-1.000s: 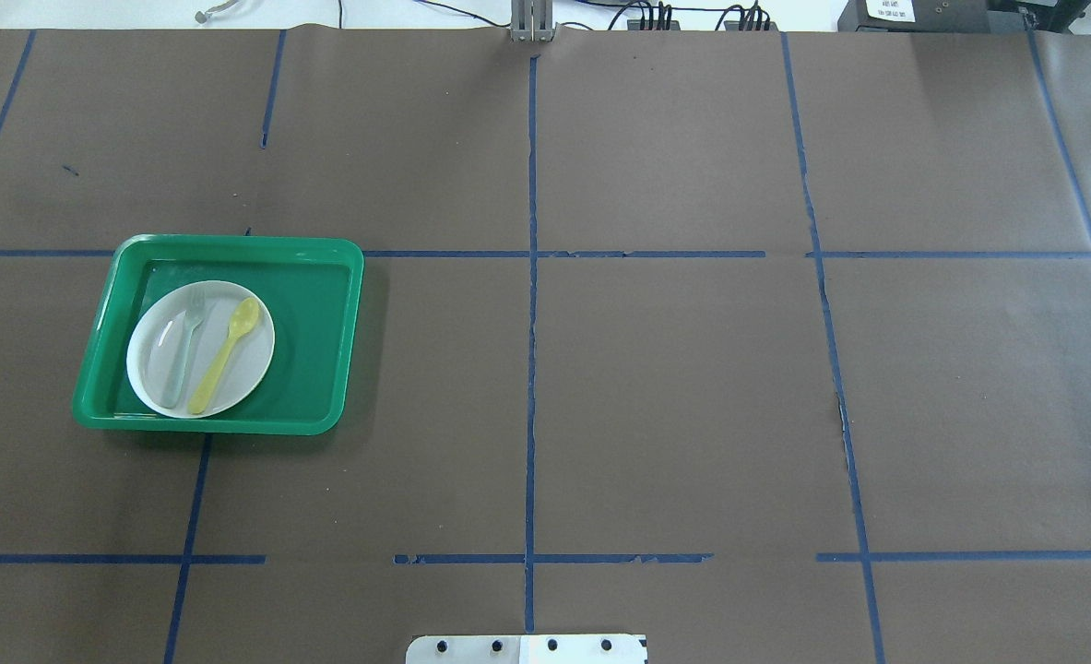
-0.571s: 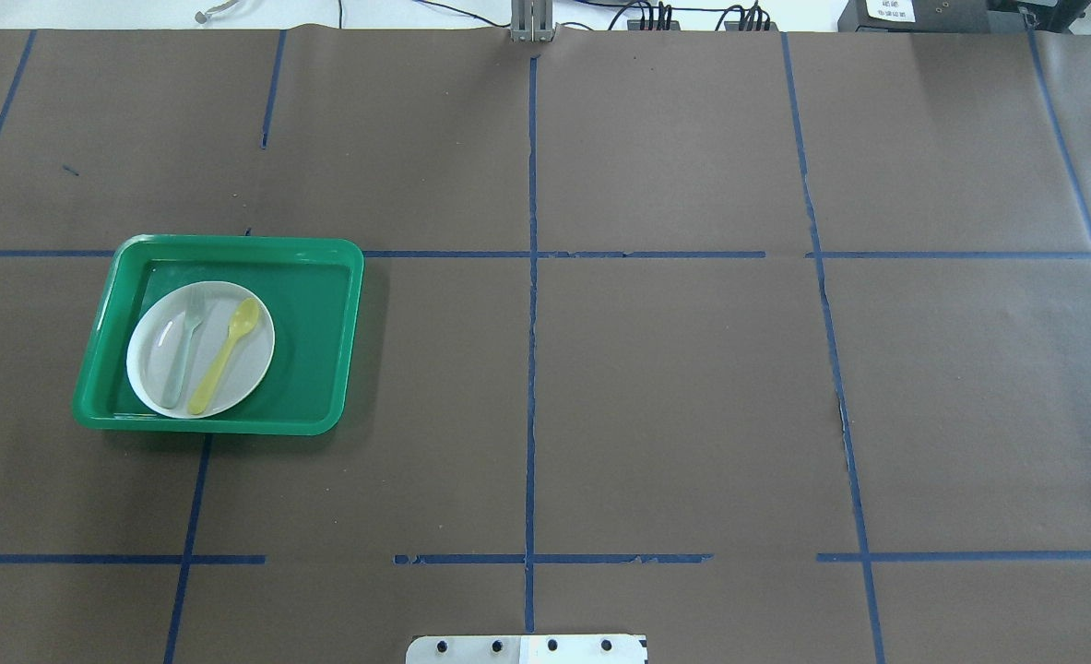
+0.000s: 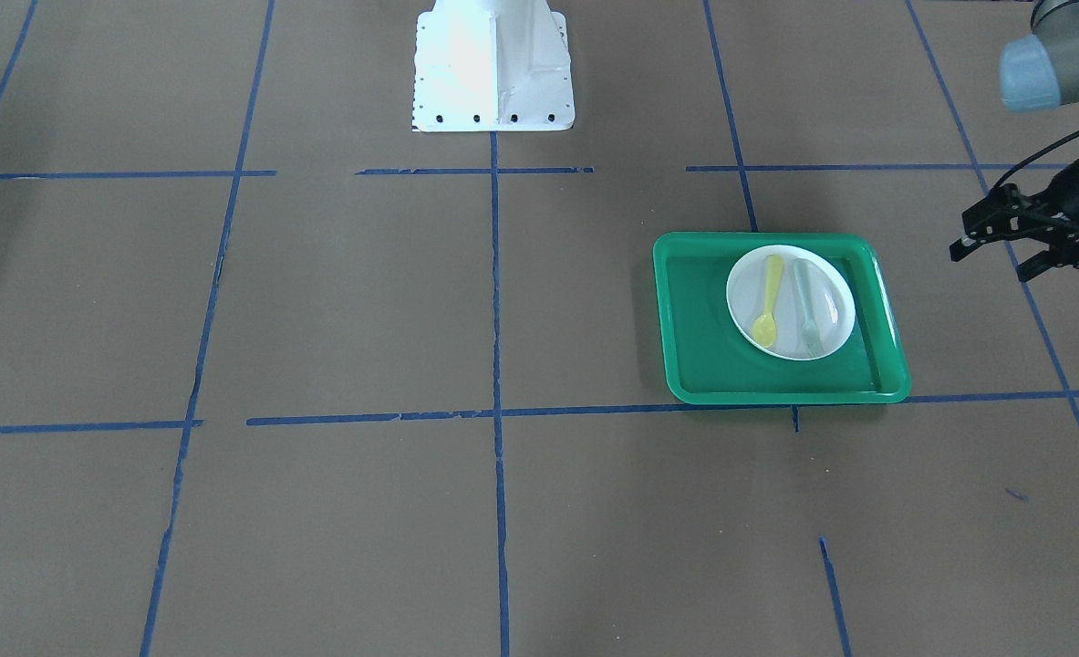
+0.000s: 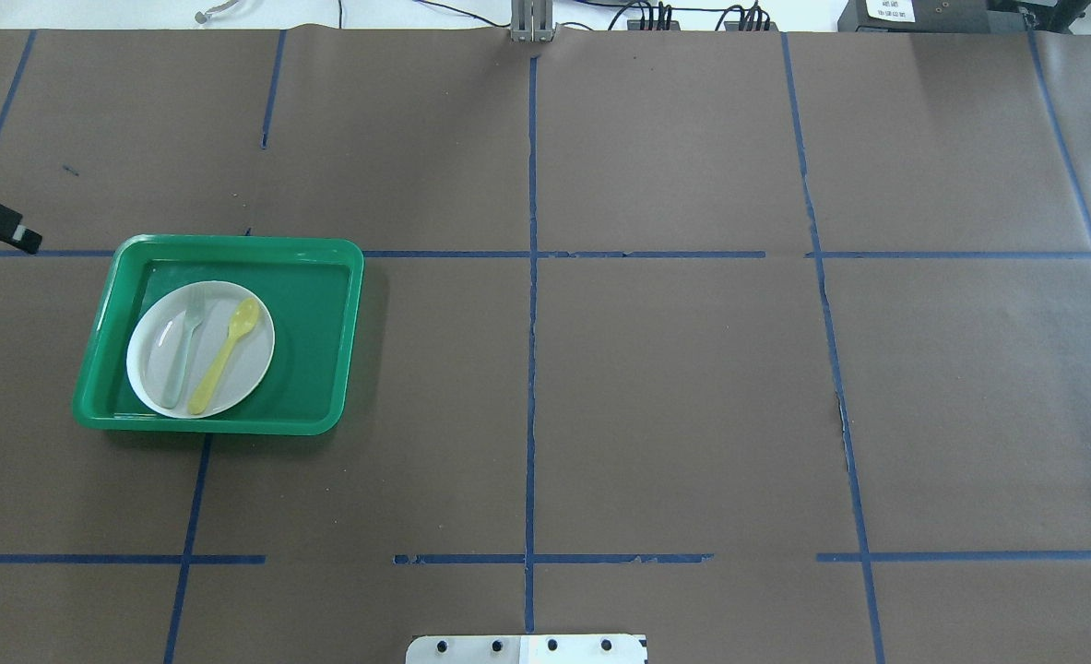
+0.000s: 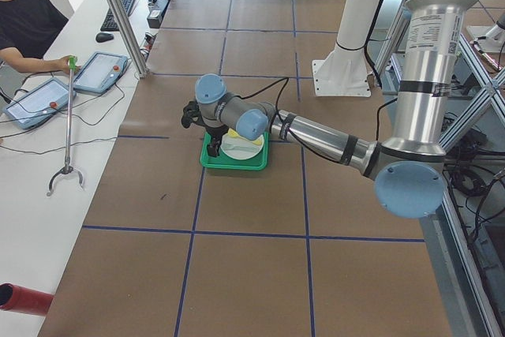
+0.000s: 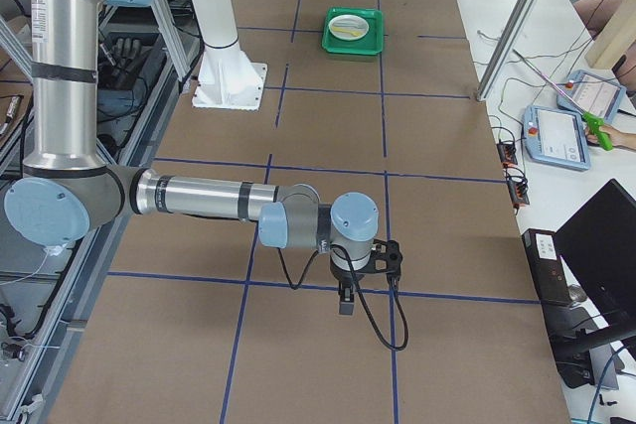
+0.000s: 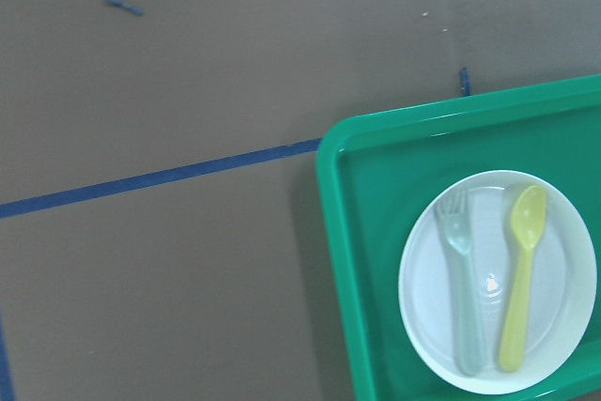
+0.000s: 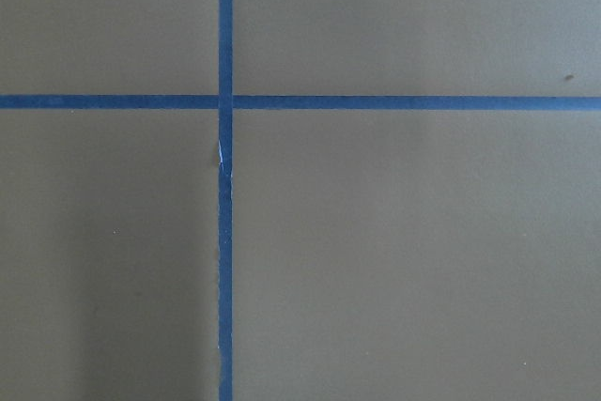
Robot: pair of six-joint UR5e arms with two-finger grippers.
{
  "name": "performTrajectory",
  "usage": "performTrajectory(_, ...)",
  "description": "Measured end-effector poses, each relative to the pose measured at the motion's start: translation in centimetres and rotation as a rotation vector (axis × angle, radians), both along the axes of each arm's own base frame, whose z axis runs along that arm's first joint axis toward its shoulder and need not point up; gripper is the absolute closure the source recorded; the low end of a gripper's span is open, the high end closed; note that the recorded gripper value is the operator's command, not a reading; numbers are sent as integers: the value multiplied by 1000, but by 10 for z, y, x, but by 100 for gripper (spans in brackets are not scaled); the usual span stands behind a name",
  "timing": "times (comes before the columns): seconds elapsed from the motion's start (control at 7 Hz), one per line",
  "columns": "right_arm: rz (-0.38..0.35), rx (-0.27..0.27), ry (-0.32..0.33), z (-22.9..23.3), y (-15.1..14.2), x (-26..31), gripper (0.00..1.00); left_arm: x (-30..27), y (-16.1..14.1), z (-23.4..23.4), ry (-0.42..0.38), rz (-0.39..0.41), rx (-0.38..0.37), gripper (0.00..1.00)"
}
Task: Place spoon
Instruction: 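Move the left gripper over the yellow spoon on the white plate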
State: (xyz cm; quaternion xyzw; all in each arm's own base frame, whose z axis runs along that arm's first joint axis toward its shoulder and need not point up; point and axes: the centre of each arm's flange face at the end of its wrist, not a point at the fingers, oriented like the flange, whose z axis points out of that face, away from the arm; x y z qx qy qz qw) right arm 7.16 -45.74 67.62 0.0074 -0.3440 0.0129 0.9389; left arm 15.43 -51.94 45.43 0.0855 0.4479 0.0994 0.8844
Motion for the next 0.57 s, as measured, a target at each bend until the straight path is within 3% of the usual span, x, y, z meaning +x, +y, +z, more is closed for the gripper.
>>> performTrajectory(0.57, 0, -1, 0, 1, 0, 0, 0, 165, 17, -28, -103, 78, 41, 15)
